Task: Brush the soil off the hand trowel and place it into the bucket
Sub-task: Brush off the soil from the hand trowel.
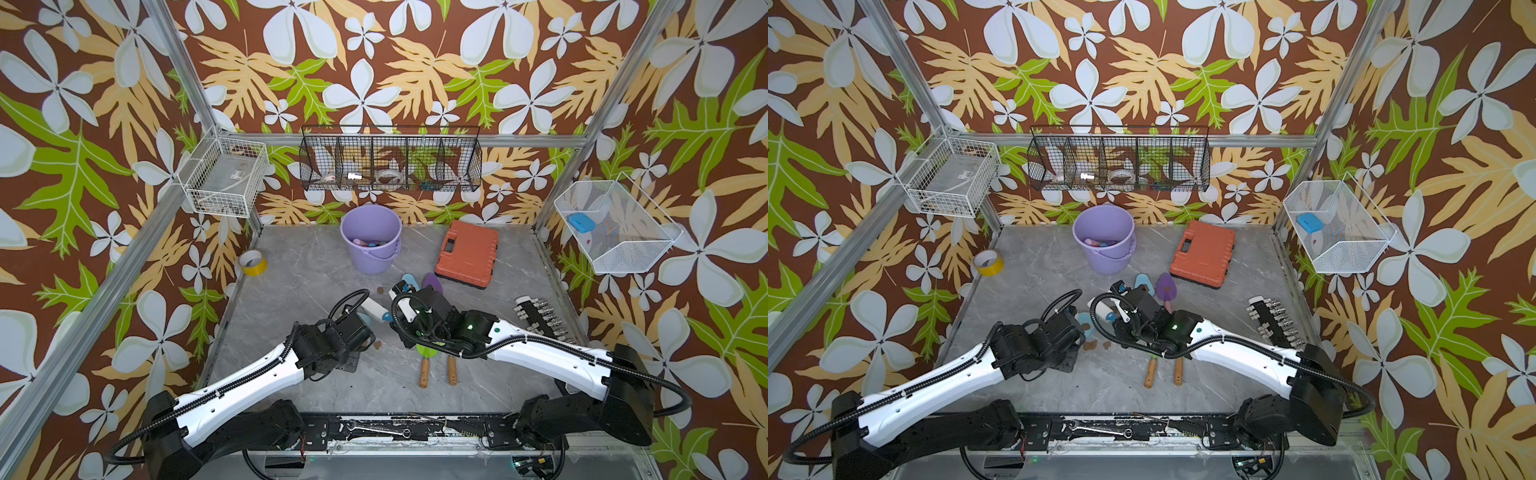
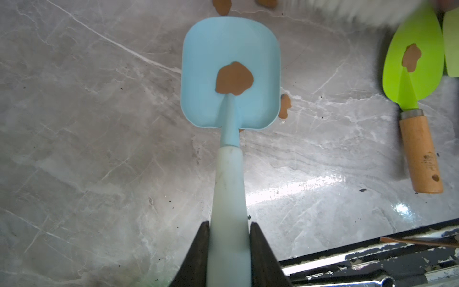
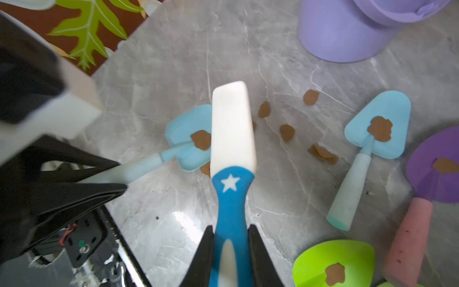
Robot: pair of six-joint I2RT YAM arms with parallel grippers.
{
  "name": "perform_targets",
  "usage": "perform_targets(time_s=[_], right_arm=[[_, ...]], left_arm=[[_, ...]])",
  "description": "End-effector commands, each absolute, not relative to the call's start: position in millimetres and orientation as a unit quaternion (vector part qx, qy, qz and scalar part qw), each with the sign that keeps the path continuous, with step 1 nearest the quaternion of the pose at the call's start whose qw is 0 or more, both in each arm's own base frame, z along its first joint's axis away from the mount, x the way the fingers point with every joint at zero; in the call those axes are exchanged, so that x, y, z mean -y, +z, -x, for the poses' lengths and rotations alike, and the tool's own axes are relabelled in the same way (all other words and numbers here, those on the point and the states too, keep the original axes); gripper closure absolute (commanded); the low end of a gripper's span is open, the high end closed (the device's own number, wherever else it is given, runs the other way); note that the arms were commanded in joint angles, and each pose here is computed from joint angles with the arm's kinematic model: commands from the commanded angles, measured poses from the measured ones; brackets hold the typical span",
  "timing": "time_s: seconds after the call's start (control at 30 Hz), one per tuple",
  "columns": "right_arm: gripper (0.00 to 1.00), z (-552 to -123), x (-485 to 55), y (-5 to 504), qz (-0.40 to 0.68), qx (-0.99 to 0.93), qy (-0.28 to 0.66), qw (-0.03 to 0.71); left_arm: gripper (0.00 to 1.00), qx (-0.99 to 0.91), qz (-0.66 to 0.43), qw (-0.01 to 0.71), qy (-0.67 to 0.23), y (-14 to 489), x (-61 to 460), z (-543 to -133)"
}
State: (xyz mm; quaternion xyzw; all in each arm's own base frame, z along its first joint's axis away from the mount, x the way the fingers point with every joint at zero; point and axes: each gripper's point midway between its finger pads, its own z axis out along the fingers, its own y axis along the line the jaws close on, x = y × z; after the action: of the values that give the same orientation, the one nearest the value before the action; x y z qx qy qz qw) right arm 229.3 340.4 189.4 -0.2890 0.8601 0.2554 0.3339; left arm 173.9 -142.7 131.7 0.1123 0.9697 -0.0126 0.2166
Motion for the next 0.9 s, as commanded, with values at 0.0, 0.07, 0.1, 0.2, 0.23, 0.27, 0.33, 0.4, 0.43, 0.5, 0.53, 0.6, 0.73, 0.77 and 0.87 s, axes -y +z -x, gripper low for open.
perform_targets(time_s=[0.0,0.07,0.1,0.2,0.23,0.27,0.33,0.4,0.43,0.5,0.53,0.6,0.73,0.77,0.87], right_arm=[[1.0,-209,-356,192,0.327,-0.842,0.302,0.304],[1.0,-200,-359,180,0.339,-0.844,0.311,0.276],[1.0,-197,-360,174,0.344,-0.845,0.313,0.266],[1.0,-203,-356,150,0.346,-0.86,0.28,0.25],[1.0,-213,-351,143,0.335,-0.87,0.256,0.254],[1.0,-227,-342,139,0.316,-0.883,0.22,0.269],[1.0,-251,-325,146,0.285,-0.891,0.158,0.316],[1.0,-257,-323,168,0.275,-0.879,0.164,0.355],[1.0,-254,-327,180,0.276,-0.869,0.187,0.365],[1.0,-244,-336,197,0.287,-0.855,0.213,0.377],[1.0,-236,-342,200,0.301,-0.849,0.225,0.371],[1.0,-220,-352,199,0.326,-0.843,0.245,0.35],[1.0,-196,-370,173,0.364,-0.839,0.287,0.286],[1.0,-199,-368,163,0.363,-0.847,0.27,0.279],[1.0,-235,-339,135,0.315,-0.888,0.169,0.287]], left_arm=[[1.0,-0.969,-0.106,0.223,0.0,133,138,-177],[1.0,-0.969,-0.106,0.224,0.0,134,138,-177],[1.0,-0.968,-0.105,0.226,-0.002,135,139,-178],[1.0,-0.968,-0.105,0.229,-0.001,137,139,-179],[1.0,-0.968,-0.106,0.228,0.0,136,139,-179],[1.0,-0.968,-0.106,0.228,0.001,136,139,-179],[1.0,-0.968,-0.106,0.226,0.004,135,138,-179],[1.0,-0.968,-0.106,0.226,0.005,134,138,-179],[1.0,-0.968,-0.106,0.227,0.005,135,138,-180],[1.0,-0.968,-0.105,0.227,0.005,135,138,-180],[1.0,-0.968,-0.105,0.228,0.004,136,139,-180],[1.0,-0.968,-0.104,0.228,0.005,136,139,-181],[1.0,-0.967,-0.105,0.231,0.001,138,141,-182],[1.0,-0.967,-0.106,0.231,0.002,138,141,-182],[1.0,-0.968,-0.107,0.228,0.004,136,141,-182]])
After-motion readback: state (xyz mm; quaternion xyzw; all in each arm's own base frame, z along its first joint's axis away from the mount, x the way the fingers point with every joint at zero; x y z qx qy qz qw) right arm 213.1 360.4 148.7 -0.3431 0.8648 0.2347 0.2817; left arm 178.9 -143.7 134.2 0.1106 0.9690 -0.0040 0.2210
